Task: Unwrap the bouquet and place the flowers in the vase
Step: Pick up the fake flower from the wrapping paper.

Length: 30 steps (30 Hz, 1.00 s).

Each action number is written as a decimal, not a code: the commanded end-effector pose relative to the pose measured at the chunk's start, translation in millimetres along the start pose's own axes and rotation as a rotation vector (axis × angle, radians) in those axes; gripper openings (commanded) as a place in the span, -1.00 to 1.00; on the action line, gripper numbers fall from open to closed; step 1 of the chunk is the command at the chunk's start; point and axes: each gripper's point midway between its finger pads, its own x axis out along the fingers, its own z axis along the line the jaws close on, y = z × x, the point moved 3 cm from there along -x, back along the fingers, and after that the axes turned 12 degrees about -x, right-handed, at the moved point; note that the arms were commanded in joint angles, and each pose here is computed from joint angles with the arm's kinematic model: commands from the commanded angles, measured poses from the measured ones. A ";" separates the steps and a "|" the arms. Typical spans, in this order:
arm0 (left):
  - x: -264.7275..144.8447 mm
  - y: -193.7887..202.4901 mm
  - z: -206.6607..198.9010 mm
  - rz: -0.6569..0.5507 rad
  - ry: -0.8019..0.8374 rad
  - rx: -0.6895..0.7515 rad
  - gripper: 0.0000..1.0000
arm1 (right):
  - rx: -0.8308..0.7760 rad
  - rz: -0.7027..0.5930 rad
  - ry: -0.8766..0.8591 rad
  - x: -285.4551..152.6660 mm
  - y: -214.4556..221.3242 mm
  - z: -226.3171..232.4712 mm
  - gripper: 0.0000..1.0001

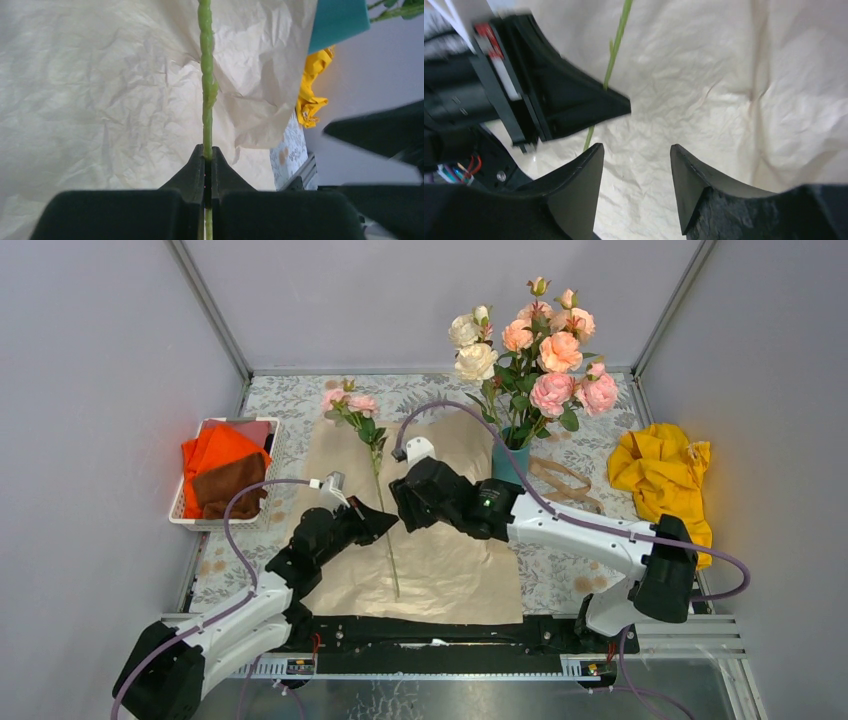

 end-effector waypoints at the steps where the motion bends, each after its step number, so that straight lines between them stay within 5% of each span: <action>1: -5.4 2.5 -25.1 0.048 0.120 0.067 -1.00 | 0.006 -0.193 0.126 -34.4 -66.8 -23.9 0.20; 14: -14.6 17.8 -49.7 0.118 0.207 0.132 -1.00 | 0.067 -0.199 0.119 12.5 -135.3 -67.7 0.27; 23: -13.9 28.0 -50.8 0.145 0.209 0.146 -1.00 | 0.068 -0.127 0.102 50.0 -122.2 -66.1 0.30; 30: -13.7 34.9 -53.3 0.166 0.221 0.152 -1.00 | 0.067 -0.105 0.089 63.3 -115.7 -66.3 -0.03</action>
